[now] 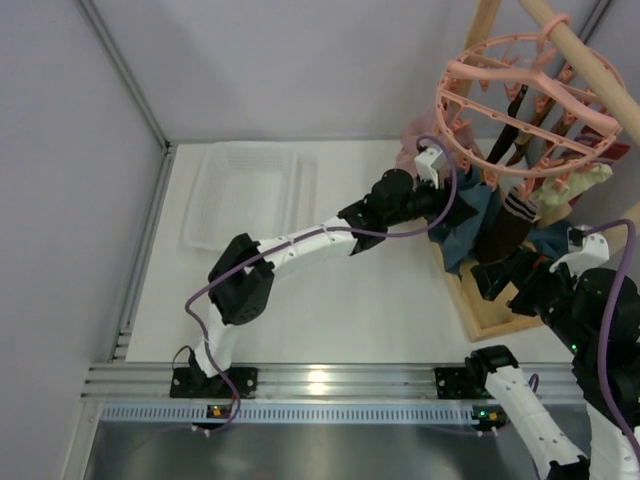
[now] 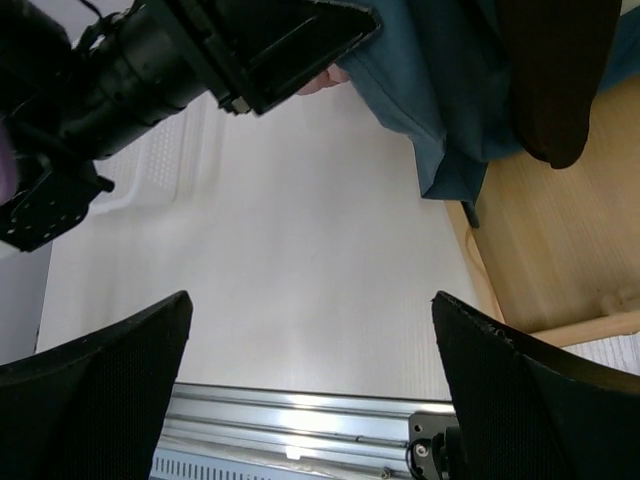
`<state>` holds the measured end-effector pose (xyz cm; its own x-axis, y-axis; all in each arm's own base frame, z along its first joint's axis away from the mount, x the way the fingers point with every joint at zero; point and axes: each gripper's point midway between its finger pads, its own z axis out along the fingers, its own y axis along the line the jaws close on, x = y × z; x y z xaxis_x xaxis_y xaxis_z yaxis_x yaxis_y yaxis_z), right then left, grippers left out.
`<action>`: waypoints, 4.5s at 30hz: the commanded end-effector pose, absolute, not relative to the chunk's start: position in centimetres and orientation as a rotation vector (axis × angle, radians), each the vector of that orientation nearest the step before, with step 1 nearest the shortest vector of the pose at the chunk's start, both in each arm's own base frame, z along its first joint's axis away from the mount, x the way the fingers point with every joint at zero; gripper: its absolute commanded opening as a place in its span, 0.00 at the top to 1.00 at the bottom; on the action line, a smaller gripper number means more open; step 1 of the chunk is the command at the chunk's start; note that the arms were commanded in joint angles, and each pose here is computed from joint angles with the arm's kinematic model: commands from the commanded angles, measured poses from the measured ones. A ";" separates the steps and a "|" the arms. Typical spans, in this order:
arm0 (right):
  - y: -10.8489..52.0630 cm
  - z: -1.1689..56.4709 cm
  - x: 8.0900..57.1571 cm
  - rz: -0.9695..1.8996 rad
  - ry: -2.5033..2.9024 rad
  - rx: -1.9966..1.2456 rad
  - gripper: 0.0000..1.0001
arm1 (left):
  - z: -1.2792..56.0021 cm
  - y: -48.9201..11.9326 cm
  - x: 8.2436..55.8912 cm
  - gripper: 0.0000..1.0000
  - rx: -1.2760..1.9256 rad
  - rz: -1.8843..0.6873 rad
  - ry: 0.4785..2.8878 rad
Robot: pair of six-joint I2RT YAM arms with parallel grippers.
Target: Remove the socks clipped to the hanger
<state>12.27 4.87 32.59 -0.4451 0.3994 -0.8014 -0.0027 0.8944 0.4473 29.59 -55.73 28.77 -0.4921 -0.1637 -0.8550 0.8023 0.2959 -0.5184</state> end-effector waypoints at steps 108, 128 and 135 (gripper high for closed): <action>7.1 39.1 25.1 0.489 1.722 0.213 0.17 | 22.3 -52.6 28.8 0.94 0.487 -0.917 1.756; 7.1 40.8 31.3 0.267 1.641 0.236 0.47 | 24.1 -50.7 27.3 1.00 0.471 -0.973 1.755; 7.7 40.4 31.1 0.076 1.636 0.268 0.45 | 24.1 -50.5 27.1 1.00 0.463 -0.980 1.759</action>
